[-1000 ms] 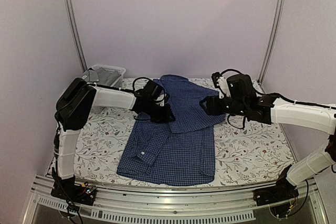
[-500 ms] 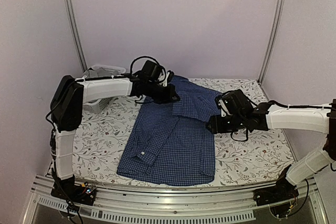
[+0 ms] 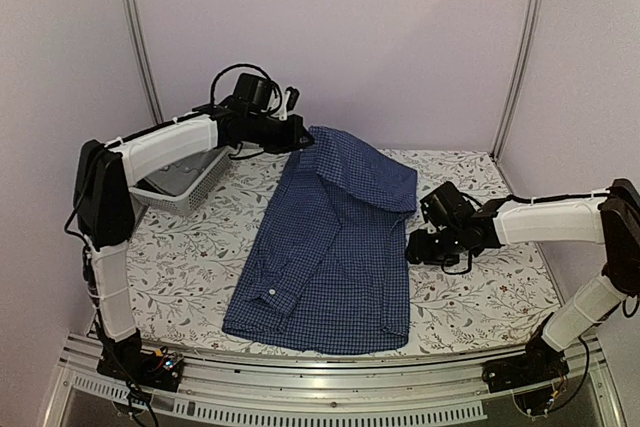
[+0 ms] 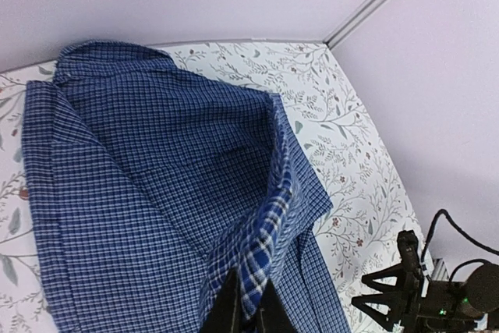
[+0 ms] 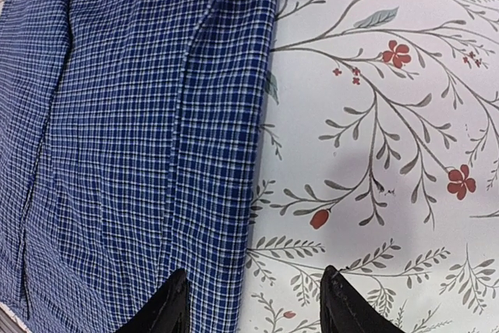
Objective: Fold and stack the long sleeve shirts
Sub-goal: Adjust the 1/3-folded tank top at the center of the board, then pick up the corner of the shirt from the center of the board.
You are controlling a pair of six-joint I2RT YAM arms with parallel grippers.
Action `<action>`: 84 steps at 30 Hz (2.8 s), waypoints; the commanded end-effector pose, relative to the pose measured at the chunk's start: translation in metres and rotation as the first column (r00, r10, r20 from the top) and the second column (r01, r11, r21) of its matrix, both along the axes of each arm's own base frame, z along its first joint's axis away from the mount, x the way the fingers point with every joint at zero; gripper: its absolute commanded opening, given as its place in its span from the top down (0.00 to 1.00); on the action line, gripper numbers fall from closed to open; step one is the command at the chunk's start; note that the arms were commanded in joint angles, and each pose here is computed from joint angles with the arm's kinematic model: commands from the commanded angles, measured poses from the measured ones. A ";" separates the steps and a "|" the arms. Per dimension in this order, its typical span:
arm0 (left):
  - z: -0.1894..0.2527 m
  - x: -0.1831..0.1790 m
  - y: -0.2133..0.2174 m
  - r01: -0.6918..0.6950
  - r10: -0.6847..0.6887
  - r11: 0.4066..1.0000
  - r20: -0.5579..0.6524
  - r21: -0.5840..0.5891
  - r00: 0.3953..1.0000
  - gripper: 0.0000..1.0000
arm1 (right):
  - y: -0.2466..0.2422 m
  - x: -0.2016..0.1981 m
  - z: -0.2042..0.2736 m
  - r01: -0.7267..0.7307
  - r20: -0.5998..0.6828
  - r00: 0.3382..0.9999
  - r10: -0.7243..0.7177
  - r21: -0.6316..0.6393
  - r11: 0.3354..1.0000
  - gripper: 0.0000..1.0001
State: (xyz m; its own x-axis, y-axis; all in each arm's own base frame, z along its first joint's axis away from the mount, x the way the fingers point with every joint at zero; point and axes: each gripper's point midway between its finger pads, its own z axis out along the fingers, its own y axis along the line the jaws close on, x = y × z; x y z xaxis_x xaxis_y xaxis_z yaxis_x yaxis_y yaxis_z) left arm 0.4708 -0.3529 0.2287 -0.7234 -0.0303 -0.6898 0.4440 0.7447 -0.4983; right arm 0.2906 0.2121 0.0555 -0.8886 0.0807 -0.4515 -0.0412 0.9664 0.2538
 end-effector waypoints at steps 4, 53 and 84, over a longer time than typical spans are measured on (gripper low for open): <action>0.039 0.013 0.042 -0.065 0.063 0.998 0.086 0.019 0.994 0.94 | 0.003 0.019 -0.014 0.045 -0.028 0.999 -0.045 -0.008 0.999 0.49; -0.016 0.053 0.049 -0.070 0.070 0.997 -0.019 0.013 0.997 0.93 | 0.016 -0.123 -0.025 -0.119 -0.260 0.965 0.038 -0.304 0.945 0.61; -0.023 0.056 0.047 -0.068 0.068 0.998 -0.032 0.016 0.997 0.93 | 0.006 -0.146 -0.044 -0.142 -0.261 0.965 0.020 -0.457 0.878 0.75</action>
